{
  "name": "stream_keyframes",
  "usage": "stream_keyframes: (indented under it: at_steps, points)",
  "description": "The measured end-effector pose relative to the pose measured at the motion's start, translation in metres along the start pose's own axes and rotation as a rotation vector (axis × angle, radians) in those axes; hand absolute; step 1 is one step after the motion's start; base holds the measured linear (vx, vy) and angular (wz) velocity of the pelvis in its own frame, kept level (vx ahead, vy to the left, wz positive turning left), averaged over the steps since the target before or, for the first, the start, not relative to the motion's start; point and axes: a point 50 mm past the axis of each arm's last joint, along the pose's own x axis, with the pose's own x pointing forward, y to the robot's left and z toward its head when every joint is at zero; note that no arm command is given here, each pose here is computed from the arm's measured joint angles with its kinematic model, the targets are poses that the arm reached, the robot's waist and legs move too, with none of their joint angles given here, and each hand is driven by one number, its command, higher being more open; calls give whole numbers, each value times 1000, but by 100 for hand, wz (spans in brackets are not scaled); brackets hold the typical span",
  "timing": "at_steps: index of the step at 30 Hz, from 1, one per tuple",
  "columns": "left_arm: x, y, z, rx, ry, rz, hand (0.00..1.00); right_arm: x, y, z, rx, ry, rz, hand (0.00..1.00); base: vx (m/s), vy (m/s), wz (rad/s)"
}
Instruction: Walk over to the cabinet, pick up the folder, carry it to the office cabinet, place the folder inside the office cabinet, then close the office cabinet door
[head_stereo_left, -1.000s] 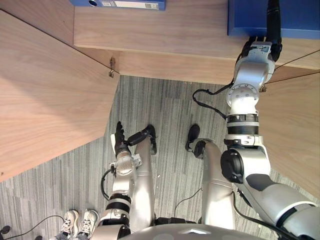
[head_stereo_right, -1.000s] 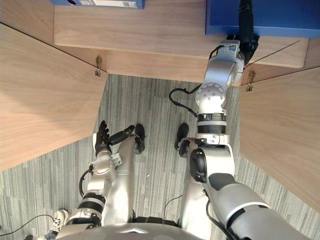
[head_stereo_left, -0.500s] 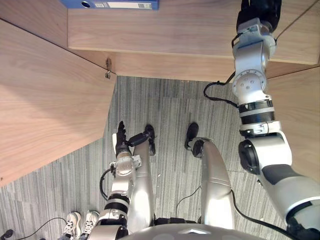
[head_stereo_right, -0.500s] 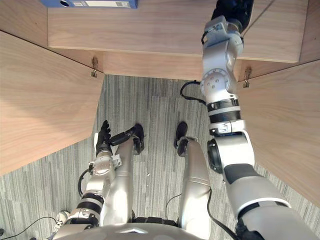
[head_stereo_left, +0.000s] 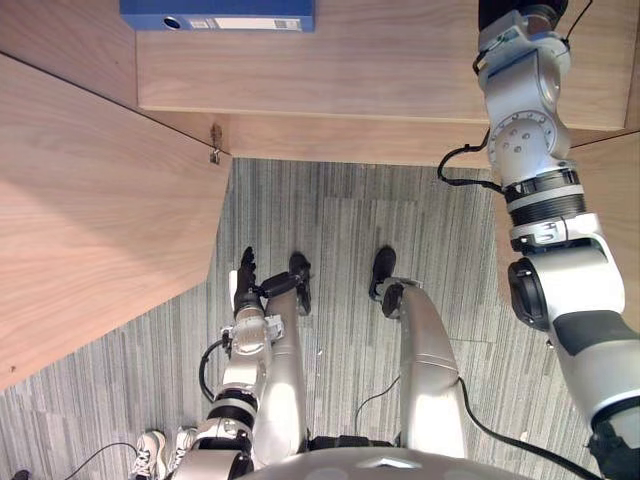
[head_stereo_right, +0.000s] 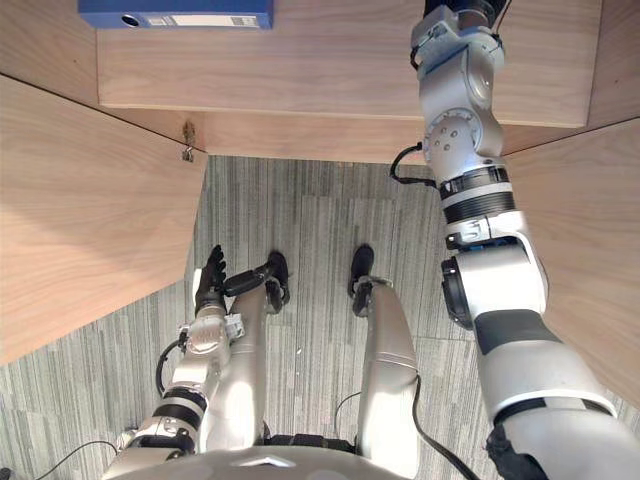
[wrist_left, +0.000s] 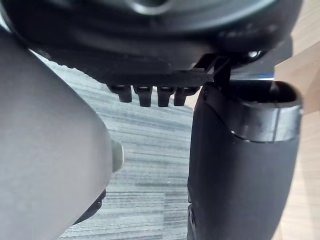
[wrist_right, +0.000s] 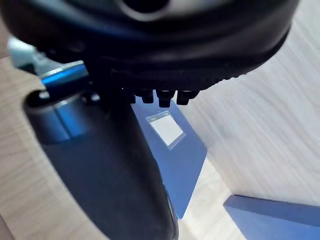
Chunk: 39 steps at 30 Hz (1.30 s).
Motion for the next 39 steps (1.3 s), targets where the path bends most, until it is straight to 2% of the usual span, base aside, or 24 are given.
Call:
stream_keyframes:
  at_steps: [4, 10, 23, 28, 29, 34, 39]
  points:
    - [1, 2, -1, 17, 1, -14, 100, -2, -14, 0, -134, -1, 32, 100, -9, 39, -1]
    - [2, 5, -1, 27, 0, -20, 100, -15, -52, -15, -343, 74, 29, 100, 0, 0, 0]
    - [4, 10, 1, 47, -13, -29, 100, -46, -97, -28, -580, 160, 76, 100, -2, 10, -1]
    - [5, 15, 2, 61, -18, -28, 100, -59, -94, -30, -842, 190, 244, 100, 0, 0, 0]
    - [6, 18, 2, 68, -21, -23, 100, -63, -89, -32, -968, 202, 337, 100, 0, 0, 0]
    - [7, 24, 2, 111, -29, -22, 100, -75, -86, -42, -1326, 239, 566, 100, 0, 0, 0]
    - [6, 29, -3, 145, -11, -29, 100, -77, -91, -45, -1549, 267, 662, 100, 0, 0, 0]
